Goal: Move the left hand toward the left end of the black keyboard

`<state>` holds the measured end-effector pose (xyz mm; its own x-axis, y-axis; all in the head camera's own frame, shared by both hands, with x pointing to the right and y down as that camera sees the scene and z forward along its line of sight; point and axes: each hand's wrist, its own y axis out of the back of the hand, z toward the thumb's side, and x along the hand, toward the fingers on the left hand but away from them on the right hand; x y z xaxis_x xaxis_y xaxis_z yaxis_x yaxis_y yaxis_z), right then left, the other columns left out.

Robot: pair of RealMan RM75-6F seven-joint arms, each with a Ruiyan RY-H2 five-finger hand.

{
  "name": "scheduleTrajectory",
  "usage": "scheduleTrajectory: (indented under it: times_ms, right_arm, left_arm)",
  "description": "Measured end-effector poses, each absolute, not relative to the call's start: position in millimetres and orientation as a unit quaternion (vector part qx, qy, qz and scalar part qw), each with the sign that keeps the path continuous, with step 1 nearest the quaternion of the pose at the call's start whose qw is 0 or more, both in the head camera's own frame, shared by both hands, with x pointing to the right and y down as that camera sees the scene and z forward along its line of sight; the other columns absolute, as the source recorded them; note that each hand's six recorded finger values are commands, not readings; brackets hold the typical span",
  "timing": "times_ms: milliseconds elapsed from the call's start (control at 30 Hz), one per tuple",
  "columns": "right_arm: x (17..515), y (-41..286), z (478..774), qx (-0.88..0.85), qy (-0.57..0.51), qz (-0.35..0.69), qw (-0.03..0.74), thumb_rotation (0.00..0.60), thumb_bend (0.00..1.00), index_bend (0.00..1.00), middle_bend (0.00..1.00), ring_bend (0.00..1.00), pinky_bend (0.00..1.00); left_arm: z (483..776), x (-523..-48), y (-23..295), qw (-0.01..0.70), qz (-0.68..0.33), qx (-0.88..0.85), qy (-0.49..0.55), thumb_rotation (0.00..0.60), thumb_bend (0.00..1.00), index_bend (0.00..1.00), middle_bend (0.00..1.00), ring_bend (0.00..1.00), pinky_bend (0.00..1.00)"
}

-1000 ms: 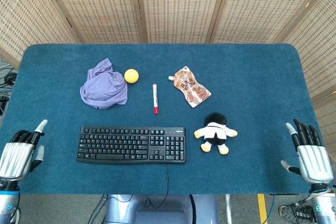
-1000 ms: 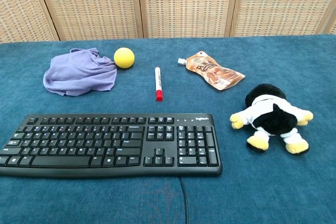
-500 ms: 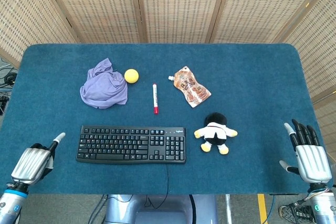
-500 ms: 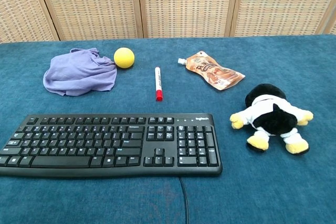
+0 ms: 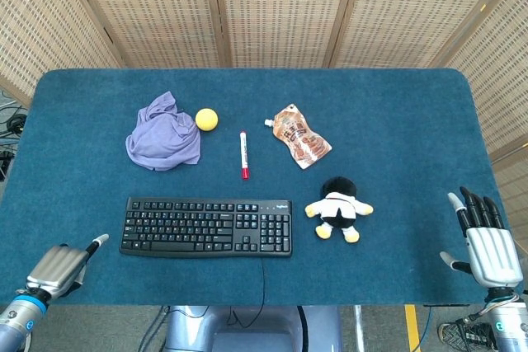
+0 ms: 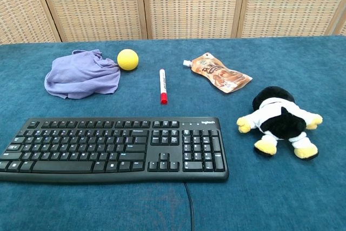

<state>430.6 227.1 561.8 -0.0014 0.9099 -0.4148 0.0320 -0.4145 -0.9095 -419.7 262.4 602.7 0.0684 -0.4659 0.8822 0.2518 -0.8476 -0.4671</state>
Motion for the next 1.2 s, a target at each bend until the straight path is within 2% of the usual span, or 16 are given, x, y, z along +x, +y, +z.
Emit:
scheduleTrajectory:
  times_ms: [700,1200]
  right_arm:
    - [431,227,562,-0.6,-0.393,0.589,0.372,0.6,0.0,0.0,0.0,0.0,0.0]
    - [431,227,561,-0.6,-0.394,0.588,0.373,0.6,0.0,0.0,0.0,0.0,0.0]
  left_arm:
    - [634,-410,260,0.249,-0.686,-0.681,0.065,0.6,0.93,0.0,0.59,0.56,0.35]
    - [643,-398,262,0.245,-0.677,-0.692,0.057,0.6,0.93,0.0,0.59,0.56,0.35]
